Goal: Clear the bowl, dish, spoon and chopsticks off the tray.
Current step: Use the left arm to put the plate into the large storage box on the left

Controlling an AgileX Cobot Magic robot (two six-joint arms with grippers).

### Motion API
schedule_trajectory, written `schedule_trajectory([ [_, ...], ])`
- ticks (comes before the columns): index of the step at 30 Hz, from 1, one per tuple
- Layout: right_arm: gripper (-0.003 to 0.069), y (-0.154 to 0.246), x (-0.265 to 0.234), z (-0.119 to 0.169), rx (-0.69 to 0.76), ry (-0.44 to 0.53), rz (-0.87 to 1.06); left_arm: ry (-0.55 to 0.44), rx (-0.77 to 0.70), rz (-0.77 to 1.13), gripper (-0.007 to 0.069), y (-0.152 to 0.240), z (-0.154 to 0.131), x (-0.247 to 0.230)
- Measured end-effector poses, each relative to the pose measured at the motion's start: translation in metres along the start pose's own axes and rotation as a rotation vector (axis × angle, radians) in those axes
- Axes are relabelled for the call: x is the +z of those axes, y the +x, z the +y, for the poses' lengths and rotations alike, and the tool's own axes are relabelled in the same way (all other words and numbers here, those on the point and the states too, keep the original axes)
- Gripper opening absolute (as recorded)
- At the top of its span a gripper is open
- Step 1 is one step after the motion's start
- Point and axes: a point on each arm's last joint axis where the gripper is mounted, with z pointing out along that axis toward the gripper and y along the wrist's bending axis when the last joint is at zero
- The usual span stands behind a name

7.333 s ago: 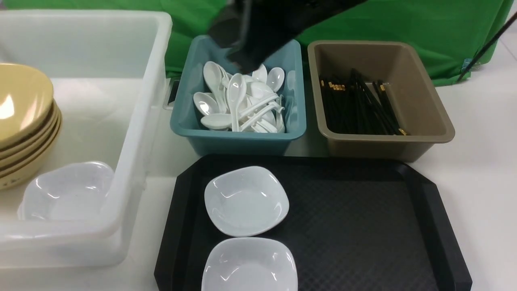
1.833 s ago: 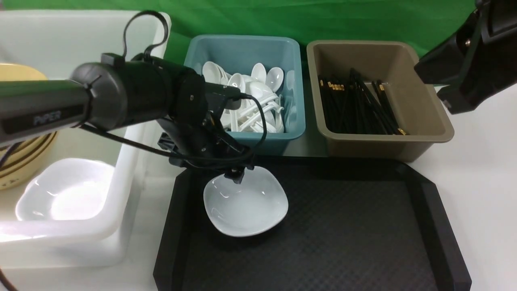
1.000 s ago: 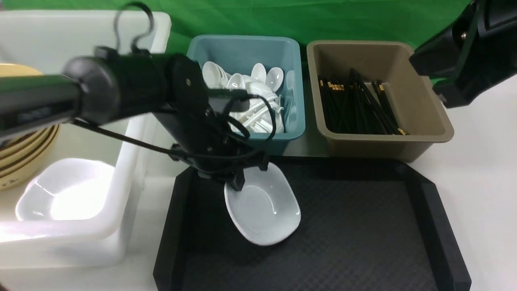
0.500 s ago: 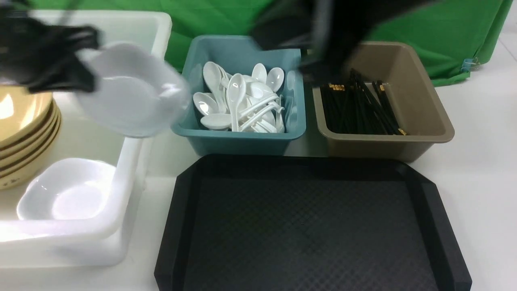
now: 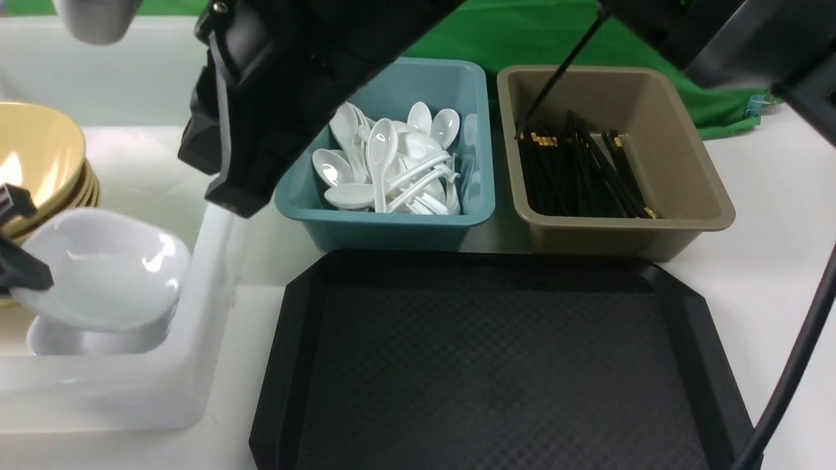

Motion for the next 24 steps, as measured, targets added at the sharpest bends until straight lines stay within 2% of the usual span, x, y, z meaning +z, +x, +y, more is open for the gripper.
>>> schedule_trajectory([
  [1, 0.004, 0.0, 0.0, 0.0, -0.001, -0.001, 0.0, -0.002, 0.005, 0.009, 0.0076, 0.0, 0.001, 0.003],
  [6, 0.0041, -0.001, -0.001, 0.001, 0.0, -0.002, 0.0, -0.003, 0.019, 0.053, 0.0304, 0.0, 0.004, 0.01],
  [7, 0.0041, -0.001, -0.001, 0.001, -0.001, -0.003, 0.001, -0.004, 0.022, 0.052, 0.0314, 0.0, 0.004, 0.01],
  [8, 0.0043, -0.001, -0.003, 0.001, 0.002, 0.0, -0.001, -0.007, 0.05, 0.093, 0.0387, 0.001, 0.003, 0.006],
  [9, 0.0045, -0.001, -0.006, -0.001, 0.009, 0.007, -0.005, -0.018, 0.074, 0.112, 0.0426, 0.0, 0.001, 0.001],
  [13, 0.005, -0.001, -0.036, -0.012, 0.063, 0.056, -0.034, -0.073, 0.12, 0.101, 0.0496, -0.009, -0.01, -0.033],
  [15, 0.005, 0.0, -0.054, -0.016, 0.083, 0.083, -0.043, -0.077, 0.159, 0.047, 0.0486, -0.011, -0.021, -0.053],
  [18, 0.0048, 0.005, -0.085, -0.028, 0.138, 0.151, -0.05, -0.051, 0.244, -0.001, 0.042, -0.003, -0.044, -0.075],
  [20, 0.0032, 0.011, -0.117, -0.037, 0.204, 0.243, -0.063, -0.015, 0.343, -0.004, 0.0326, 0.011, -0.063, -0.086],
  [21, 0.0011, 0.017, -0.155, -0.042, 0.256, 0.352, -0.081, 0.038, 0.482, -0.023, 0.0184, 0.029, -0.087, -0.099],
  [22, 0.001, 0.018, -0.162, -0.04, 0.258, 0.366, -0.088, 0.044, 0.498, -0.027, 0.0169, 0.031, -0.09, -0.101],
  [24, 0.0008, 0.026, -0.202, -0.036, 0.287, 0.485, -0.1, 0.113, 0.664, -0.104, 0.0056, 0.05, -0.113, -0.118],
])
